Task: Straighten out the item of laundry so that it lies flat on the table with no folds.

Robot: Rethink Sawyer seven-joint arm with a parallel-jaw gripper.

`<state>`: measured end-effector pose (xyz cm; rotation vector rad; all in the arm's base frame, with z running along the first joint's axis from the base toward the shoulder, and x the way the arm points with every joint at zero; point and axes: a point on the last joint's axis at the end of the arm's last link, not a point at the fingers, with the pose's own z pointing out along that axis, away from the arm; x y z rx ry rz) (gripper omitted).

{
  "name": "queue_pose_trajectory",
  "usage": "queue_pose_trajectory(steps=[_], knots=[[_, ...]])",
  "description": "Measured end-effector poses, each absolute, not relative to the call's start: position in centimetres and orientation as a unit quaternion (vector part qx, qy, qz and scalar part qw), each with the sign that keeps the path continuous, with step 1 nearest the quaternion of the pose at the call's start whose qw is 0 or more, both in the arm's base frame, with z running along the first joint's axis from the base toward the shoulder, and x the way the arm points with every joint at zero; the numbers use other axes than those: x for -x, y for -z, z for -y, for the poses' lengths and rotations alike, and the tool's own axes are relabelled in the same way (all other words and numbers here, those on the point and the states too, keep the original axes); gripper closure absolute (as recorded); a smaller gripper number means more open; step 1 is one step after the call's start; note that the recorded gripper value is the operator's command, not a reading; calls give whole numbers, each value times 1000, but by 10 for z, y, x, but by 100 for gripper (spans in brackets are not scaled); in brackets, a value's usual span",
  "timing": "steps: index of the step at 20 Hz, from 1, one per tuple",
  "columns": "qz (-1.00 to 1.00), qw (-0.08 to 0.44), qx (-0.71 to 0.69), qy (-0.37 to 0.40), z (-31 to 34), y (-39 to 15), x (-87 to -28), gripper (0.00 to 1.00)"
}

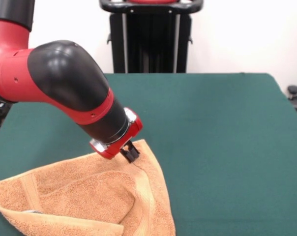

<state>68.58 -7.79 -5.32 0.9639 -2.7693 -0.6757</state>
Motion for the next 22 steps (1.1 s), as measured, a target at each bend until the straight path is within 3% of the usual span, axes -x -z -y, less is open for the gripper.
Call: queue_pose_trajectory(steps=[22], knots=[[929,44,-293,224,82,52,-667,100]])
